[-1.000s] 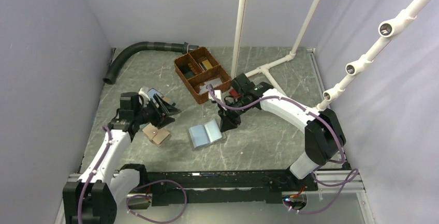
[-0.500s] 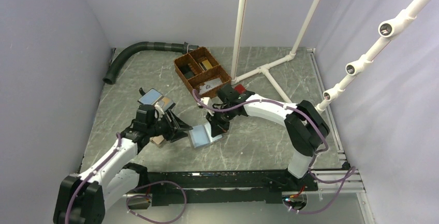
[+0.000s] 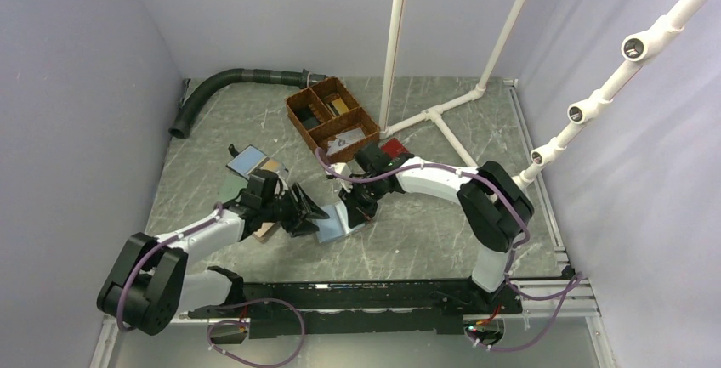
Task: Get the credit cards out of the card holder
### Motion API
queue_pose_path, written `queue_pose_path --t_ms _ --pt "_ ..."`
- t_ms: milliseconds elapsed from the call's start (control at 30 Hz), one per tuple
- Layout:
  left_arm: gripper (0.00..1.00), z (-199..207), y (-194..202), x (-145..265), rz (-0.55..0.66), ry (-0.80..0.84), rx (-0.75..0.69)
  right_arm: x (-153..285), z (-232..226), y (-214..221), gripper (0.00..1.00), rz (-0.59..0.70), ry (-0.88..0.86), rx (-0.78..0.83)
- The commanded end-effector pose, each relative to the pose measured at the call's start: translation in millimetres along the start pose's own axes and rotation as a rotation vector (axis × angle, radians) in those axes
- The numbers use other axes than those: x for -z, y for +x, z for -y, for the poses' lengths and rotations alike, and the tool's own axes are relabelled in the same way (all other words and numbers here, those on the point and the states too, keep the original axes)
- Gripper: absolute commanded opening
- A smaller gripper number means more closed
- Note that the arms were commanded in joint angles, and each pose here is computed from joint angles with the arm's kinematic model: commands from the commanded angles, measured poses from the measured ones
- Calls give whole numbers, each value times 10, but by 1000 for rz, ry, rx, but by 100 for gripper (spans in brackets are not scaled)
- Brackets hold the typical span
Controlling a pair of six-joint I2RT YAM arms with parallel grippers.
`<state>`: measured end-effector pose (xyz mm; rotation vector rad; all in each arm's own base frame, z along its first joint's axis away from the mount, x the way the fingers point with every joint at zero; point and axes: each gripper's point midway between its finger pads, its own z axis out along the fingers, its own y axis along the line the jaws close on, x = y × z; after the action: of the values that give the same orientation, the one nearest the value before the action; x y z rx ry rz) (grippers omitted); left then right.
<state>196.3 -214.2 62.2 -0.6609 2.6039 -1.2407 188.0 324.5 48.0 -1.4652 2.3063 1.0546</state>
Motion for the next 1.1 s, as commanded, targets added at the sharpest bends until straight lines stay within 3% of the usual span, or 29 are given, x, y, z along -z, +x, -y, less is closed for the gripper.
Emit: queue_pose_path --t_ms 0,533,833,1067 --pt "59 145 -95 -29 21 1 -62 -21 34 -53 0 20 7 -7" --pt "53 257 -83 -181 -27 33 -98 -58 9 -47 0 9 -24 -27" --pt "49 345 -81 -264 -51 77 -108 114 -90 -178 0 65 -70 -19" --pt "48 438 -107 -303 -55 110 -123 240 -149 -231 7 106 -99 -4"
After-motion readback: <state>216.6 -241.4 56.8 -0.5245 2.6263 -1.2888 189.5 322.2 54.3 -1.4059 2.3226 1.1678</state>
